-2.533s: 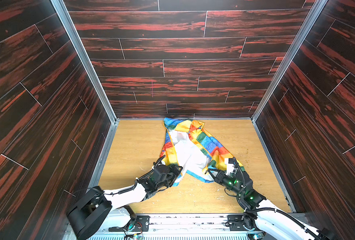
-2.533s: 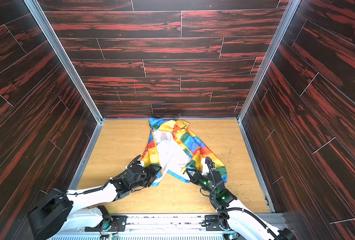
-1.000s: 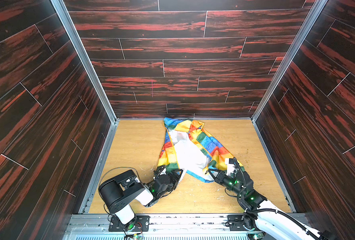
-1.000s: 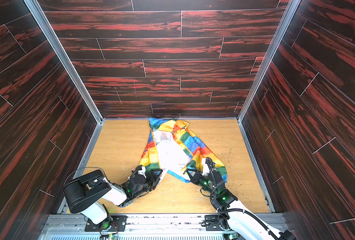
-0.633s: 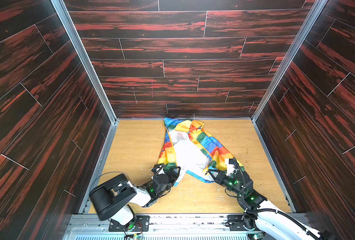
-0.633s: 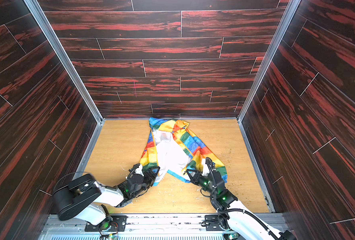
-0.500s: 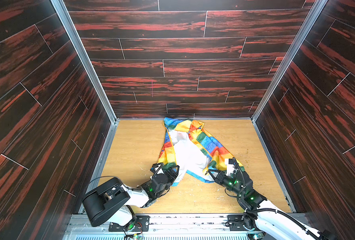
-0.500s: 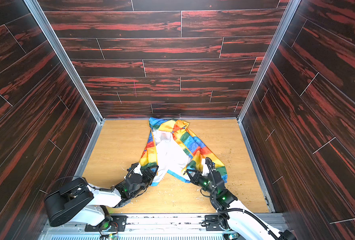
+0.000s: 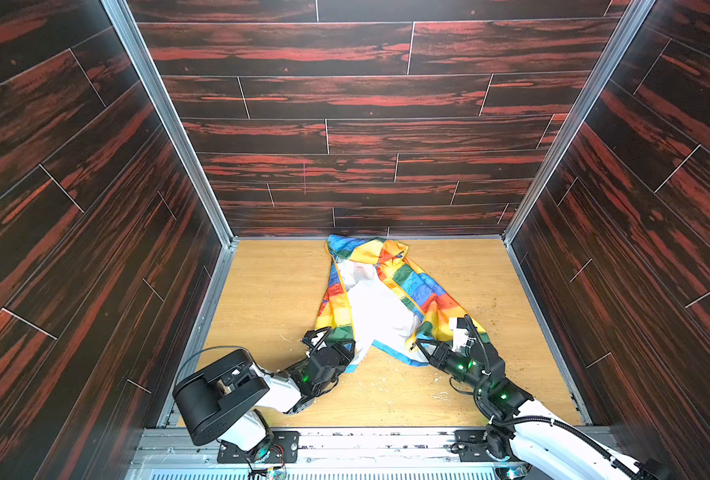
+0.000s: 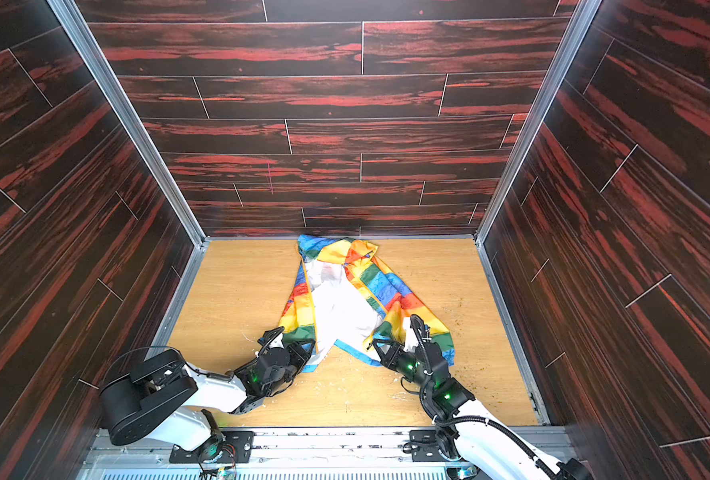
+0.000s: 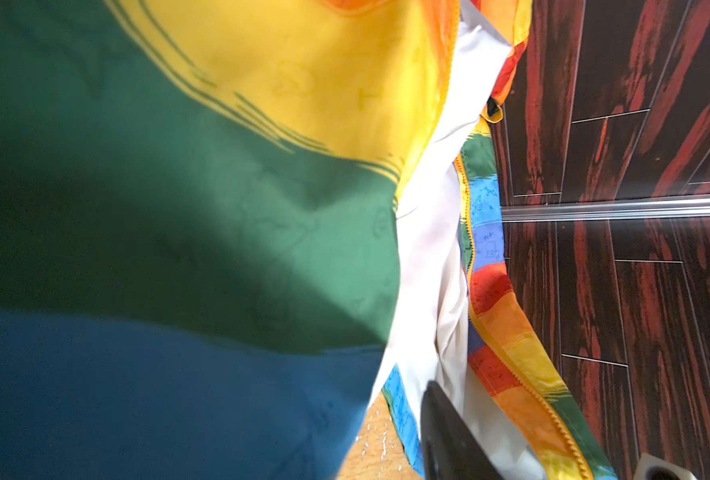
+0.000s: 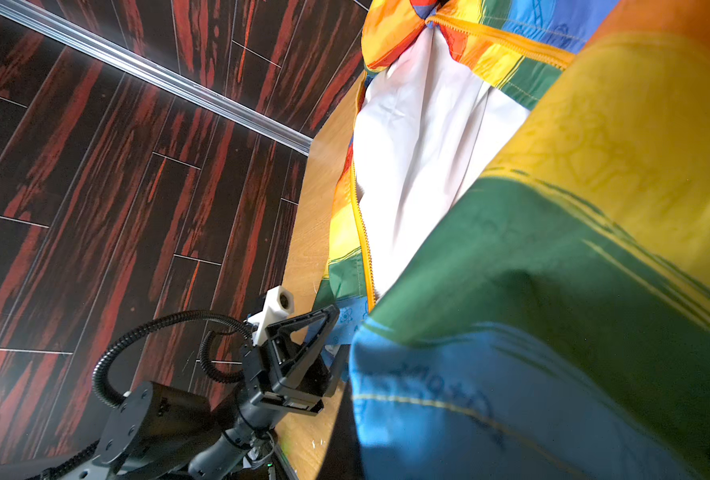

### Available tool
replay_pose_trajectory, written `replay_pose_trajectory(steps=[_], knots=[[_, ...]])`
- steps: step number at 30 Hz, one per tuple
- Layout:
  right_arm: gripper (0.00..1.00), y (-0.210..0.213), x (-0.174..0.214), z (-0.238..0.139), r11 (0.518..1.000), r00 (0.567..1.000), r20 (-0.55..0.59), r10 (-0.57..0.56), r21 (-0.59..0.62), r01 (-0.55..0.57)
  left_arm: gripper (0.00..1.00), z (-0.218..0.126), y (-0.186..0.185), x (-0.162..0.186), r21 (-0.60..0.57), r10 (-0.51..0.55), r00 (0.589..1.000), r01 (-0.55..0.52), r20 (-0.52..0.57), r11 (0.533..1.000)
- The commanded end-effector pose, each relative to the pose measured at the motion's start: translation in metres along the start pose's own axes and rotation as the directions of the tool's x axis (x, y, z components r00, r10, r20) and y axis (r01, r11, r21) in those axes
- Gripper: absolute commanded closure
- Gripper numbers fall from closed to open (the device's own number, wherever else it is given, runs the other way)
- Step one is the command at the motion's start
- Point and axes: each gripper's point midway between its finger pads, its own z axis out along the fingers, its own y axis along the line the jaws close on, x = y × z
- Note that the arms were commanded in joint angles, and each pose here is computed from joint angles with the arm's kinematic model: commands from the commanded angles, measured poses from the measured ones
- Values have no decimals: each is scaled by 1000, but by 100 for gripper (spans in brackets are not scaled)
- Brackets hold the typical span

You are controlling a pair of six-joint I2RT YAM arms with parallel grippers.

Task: Zip up the jacket

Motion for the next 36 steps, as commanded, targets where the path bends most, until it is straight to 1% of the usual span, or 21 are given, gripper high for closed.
replay_pose_trajectory(steps=[1,4,11,21,23,27,30,33,36], knots=[[100,12,-8,-2,999,1000,24,-9,-30,10,57,7,-13,4,37,-5,1000,6,-14,999],[100,12,-8,-3,1000,1000,26,-9,-29,10,61,12,-14,9,47,-7,999,9,-36,999],[100,12,-8,-4,1000,1000,28,-11,-29,12,77,17,-8,17,57,-25,997,29,-66,998],[100,11,-8,-5,1000,999,34,-11,-28,11,83,22,4,21,24,-47,995,49,-84,998],[100,11,-8,-6,1000,999,35,-12,-25,12,87,22,5,22,25,-49,995,51,-86,998],[100,11,-9,-6,1000,999,38,-13,-22,14,99,21,5,19,36,-57,995,60,-76,998],[100,12,-11,-7,1000,999,40,-22,-13,22,100,21,-5,14,78,-46,997,51,-68,996],[100,16,-15,-8,999,998,47,-45,-7,45,100,25,-21,12,125,-21,994,34,-110,992],[100,23,-24,-9,996,994,68,-86,7,86,100,32,-38,11,166,4,984,27,-180,986]])
